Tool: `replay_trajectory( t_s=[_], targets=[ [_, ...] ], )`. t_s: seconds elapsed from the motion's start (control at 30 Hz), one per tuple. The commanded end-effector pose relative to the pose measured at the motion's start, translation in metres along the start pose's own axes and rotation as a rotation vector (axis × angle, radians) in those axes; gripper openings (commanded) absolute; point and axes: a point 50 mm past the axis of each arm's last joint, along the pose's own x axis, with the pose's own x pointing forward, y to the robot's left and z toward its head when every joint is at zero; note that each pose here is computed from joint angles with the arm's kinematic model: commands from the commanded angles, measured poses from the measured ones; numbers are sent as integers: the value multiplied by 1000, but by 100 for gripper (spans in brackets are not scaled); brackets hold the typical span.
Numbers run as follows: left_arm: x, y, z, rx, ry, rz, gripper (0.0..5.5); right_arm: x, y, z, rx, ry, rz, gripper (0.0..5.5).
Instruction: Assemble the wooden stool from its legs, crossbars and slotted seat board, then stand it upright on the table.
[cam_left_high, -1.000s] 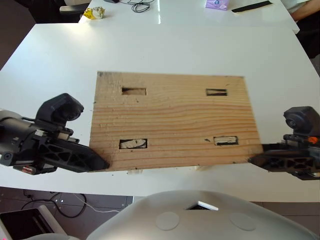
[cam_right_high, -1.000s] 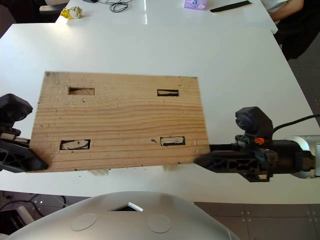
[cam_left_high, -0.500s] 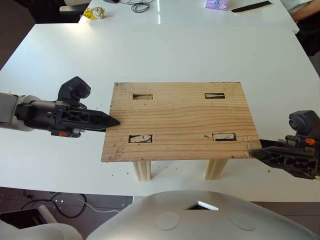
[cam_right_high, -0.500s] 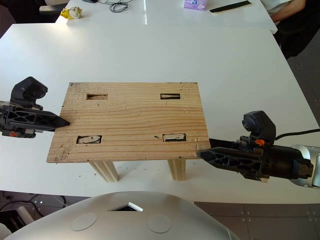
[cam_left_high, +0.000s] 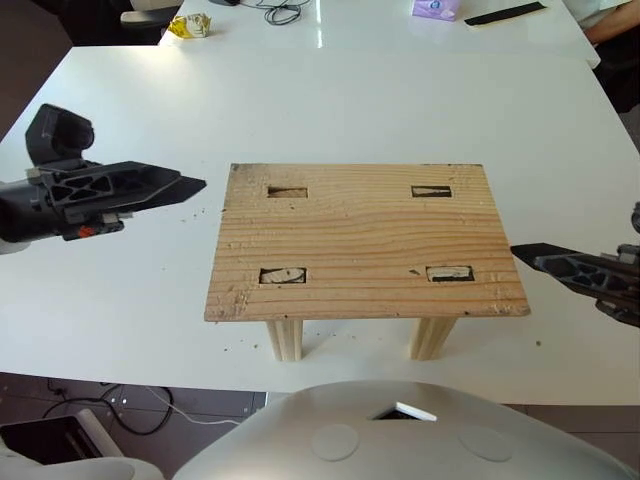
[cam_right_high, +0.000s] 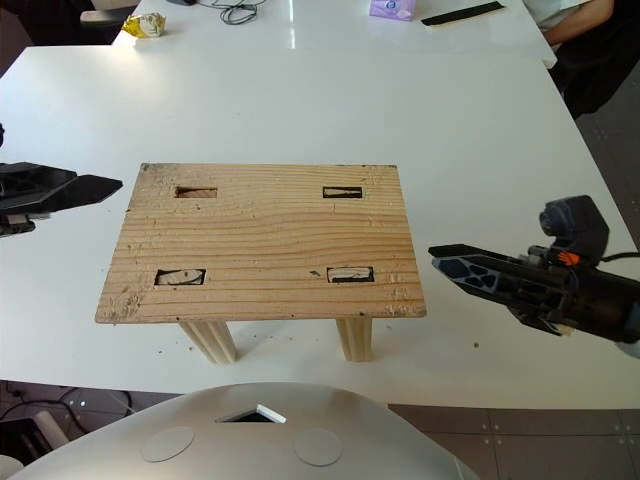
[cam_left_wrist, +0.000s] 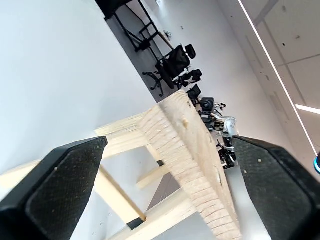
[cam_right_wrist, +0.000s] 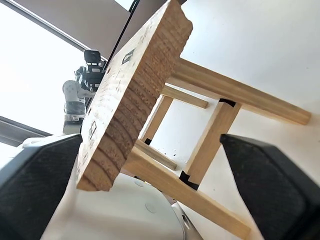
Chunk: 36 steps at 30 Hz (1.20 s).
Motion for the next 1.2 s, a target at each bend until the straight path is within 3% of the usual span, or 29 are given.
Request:
replay_trajectory(
  t_s=[0.03,0.17,0.37,0.6,0.97,1.1,1.2],
  targets=[
    [-2,3,-53,8,312,-6,458,-4,0,-34,68,75,-85,508],
    [-3,13,-96,95,633,-52,458,12,-6,-59,75,202,-67,508],
    [5,24,-117,144,739,-141,462,46,-20,-67,53,270,32,491],
    [56,60,-106,286,515,-119,462,74,-43,-59,23,159,0,393],
    [91,84,-97,358,330,-66,462,98,-83,17,-233,-80,-191,230],
    [100,87,-94,377,276,-60,462,112,-100,55,-366,-122,-261,228],
    [104,92,-81,444,211,-15,462,115,-103,65,-426,-123,-273,228]
  ],
)
